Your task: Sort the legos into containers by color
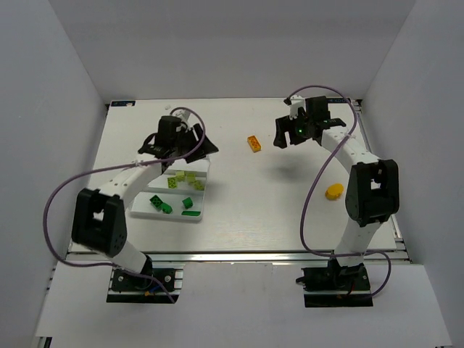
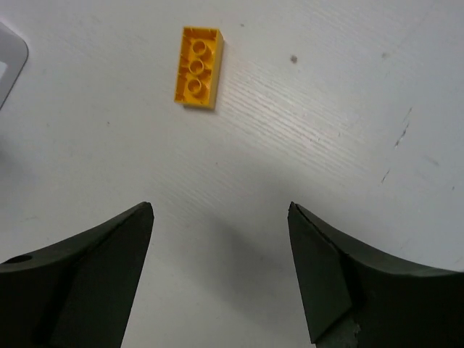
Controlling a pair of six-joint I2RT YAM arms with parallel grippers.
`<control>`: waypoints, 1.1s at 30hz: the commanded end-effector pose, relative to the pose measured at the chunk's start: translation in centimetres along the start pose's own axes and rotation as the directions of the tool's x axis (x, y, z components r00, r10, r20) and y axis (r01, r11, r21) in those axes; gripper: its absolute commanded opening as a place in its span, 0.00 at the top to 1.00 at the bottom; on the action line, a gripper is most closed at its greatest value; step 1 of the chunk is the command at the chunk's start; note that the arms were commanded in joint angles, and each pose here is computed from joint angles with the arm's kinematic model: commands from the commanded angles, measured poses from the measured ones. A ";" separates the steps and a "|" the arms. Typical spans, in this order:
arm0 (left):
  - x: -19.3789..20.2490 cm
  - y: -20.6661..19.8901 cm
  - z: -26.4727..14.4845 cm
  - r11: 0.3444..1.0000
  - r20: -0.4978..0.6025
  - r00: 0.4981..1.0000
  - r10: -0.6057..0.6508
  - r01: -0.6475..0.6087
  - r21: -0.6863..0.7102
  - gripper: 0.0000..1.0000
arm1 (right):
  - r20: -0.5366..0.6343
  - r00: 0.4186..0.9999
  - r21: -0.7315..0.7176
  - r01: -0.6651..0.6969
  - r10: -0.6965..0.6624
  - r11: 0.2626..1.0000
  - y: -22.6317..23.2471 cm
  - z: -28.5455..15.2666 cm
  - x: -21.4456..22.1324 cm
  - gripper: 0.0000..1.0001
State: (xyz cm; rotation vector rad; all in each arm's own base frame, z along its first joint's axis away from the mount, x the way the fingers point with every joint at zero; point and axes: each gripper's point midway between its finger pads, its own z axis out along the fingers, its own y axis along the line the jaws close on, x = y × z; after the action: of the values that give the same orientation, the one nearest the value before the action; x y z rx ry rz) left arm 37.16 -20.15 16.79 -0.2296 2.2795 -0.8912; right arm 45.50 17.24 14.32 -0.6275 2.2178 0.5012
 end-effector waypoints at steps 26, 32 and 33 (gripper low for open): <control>-1.3 -6.9 23.7 0.934 0.106 0.985 0.134 -0.090 -0.346 0.21 | 0.008 0.950 0.042 -0.313 0.313 0.949 -6.8 -6.3 2.0 0.21; 0.3 -7.7 25.8 0.950 0.103 0.987 0.124 -0.088 -0.299 0.18 | 0.009 0.949 0.022 -0.315 0.315 0.949 -6.7 -6.3 2.4 0.21; 0.6 -7.5 25.9 0.950 0.095 0.988 0.120 -0.087 -0.300 0.18 | 0.005 0.947 0.019 -0.320 0.320 0.947 -6.7 -6.2 2.6 0.21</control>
State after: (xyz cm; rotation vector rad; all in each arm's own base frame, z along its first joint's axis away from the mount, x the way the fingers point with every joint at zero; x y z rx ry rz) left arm 52.61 -38.46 5.85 -0.2742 2.3350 -0.4206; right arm 44.42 7.60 13.09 -0.2332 2.3970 0.6116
